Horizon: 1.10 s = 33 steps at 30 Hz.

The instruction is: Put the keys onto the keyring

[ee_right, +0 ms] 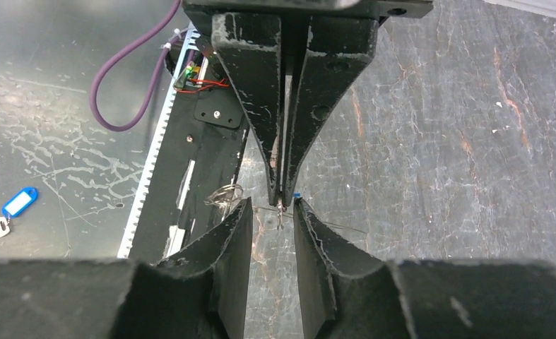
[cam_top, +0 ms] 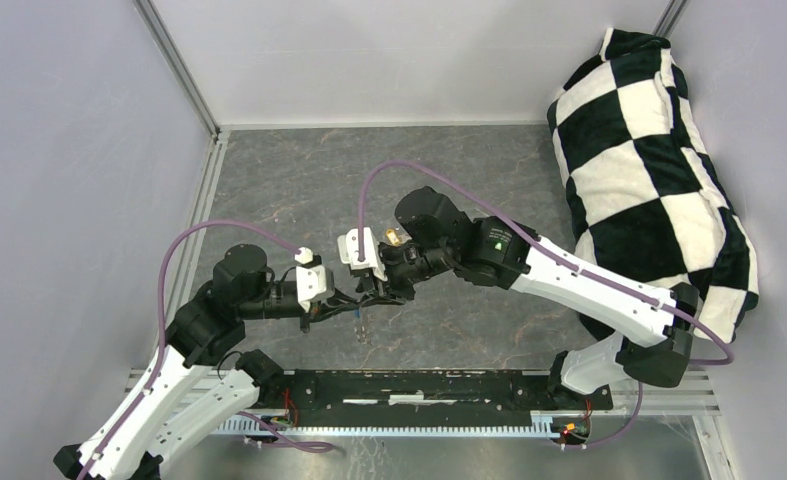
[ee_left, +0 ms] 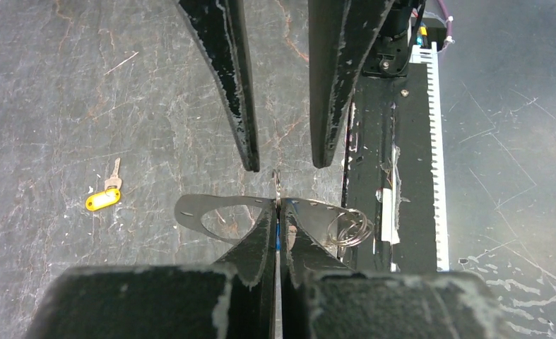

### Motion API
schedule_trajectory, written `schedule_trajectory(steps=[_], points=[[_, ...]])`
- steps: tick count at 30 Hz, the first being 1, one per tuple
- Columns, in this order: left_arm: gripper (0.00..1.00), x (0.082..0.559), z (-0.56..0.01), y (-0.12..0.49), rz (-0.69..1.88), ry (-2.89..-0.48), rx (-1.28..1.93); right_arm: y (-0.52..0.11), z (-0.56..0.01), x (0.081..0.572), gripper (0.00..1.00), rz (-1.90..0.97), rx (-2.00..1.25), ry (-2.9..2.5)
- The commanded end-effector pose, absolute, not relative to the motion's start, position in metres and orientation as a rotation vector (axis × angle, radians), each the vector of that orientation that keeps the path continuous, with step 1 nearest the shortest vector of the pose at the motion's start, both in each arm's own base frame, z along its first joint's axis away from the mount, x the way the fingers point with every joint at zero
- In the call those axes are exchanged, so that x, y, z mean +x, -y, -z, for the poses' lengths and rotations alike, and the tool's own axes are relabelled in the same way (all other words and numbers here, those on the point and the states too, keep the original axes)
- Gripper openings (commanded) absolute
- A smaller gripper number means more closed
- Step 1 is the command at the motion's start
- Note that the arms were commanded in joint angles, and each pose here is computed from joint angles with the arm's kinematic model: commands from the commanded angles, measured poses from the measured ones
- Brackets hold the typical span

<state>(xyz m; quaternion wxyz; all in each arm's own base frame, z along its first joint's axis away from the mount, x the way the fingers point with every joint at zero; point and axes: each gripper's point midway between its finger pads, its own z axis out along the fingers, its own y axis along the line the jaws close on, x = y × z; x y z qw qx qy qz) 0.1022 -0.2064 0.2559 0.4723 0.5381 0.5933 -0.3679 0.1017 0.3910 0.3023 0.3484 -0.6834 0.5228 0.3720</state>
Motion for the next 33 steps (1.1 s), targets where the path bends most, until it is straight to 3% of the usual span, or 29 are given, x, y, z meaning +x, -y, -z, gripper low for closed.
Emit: schedule_trajectory(steps=[1, 26, 33], points=[[0.02, 0.109, -0.282, 0.208, 0.841, -1.34, 1.308, -0.395, -0.316, 0.093, 0.34, -1.033, -1.739, -1.305], [0.02, 0.102, -0.293, 0.21, 0.869, -1.295, 1.315, -0.4, -0.289, 0.111, 0.31, -0.979, -1.749, -1.353], [0.02, 0.101, -0.295, 0.21, 0.874, -1.291, 1.31, -0.401, -0.288, 0.112, 0.23, -0.998, -1.74, -1.337]])
